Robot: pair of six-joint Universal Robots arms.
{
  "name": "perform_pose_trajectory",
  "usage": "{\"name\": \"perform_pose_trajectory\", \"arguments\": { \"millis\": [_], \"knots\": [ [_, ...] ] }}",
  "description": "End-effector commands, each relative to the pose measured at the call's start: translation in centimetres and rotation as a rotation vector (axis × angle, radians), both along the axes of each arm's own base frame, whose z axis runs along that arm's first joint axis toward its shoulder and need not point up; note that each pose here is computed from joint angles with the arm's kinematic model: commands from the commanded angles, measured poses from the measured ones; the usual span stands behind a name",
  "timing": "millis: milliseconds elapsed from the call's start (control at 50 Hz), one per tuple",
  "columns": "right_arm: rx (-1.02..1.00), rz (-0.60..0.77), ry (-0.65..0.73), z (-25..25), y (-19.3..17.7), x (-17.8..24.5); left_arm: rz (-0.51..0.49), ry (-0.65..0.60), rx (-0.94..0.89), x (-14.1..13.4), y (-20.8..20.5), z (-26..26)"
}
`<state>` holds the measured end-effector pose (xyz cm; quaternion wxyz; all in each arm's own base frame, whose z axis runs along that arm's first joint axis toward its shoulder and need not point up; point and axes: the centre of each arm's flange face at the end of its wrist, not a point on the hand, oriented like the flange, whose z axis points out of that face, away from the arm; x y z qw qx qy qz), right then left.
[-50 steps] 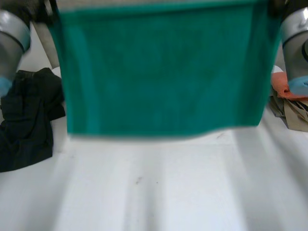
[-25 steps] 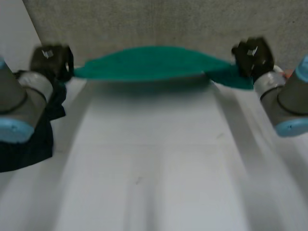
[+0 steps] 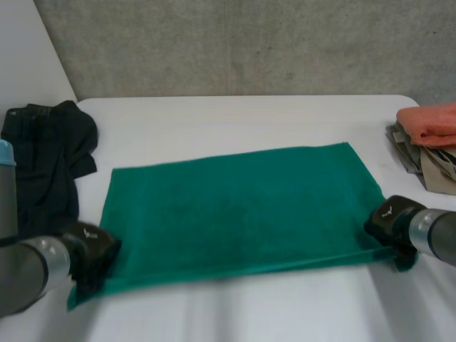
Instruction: Fold the laundry.
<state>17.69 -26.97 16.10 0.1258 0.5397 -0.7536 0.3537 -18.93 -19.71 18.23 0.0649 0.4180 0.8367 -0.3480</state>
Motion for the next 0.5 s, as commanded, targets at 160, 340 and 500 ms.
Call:
{"name": "perform_pose_trajectory", "arguments": {
  "millis": [160,340,500],
  "knots": [
    [-0.427,-0.05,-0.25,0.8,-8.2,4.5,0.068,0.117,-0.334,-3.3,-8.0,0.9],
    [-0.791,0.015,-0.454,-0.6,-14.7,8.5,0.138,0.161,-0.531,-5.4,-16.3,-1.0],
    [-0.82,-0.005,-0.52,-3.7,-18.1,10.9,0.164,0.206,-0.62,-7.1,-20.1,-1.8]
  ]
}}
